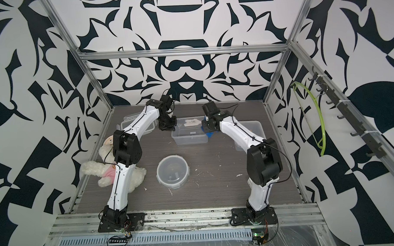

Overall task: Wipe the insides of the lunch boxes
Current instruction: Wipe the dirt inside the lunch box, then place the lunch box at the center of the board, then place the cleaning item at the center of the board, then move the lunch box to the center of the board.

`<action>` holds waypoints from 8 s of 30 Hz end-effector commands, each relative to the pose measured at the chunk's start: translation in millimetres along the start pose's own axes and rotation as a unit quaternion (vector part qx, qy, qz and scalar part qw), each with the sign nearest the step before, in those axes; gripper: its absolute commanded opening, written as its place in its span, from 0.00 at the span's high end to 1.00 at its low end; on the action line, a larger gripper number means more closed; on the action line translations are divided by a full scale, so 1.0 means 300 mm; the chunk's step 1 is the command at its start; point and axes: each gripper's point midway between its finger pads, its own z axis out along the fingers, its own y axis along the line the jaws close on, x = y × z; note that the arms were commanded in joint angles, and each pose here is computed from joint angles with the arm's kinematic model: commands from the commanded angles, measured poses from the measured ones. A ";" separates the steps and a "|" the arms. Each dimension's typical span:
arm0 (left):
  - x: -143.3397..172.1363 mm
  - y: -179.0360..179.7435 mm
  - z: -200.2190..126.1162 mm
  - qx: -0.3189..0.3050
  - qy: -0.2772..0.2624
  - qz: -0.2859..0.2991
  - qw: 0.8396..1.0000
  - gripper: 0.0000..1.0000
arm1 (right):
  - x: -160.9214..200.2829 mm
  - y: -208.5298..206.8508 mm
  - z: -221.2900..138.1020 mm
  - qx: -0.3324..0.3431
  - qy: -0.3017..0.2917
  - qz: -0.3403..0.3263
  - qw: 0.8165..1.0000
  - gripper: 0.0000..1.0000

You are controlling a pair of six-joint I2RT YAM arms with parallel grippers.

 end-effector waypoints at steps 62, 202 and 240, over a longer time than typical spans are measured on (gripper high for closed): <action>-0.034 -0.014 0.012 0.014 -0.002 -0.017 1.000 0.96 | -0.054 -0.089 0.052 -0.065 0.059 0.097 0.991 1.00; -0.234 0.358 -0.199 -0.028 -0.103 -0.149 0.983 0.41 | 0.660 -0.020 -0.148 0.007 0.135 0.004 0.991 0.04; 0.946 0.062 -0.218 -0.037 0.124 -0.195 0.972 0.16 | 0.507 0.557 -0.163 -0.397 0.111 0.064 0.909 0.15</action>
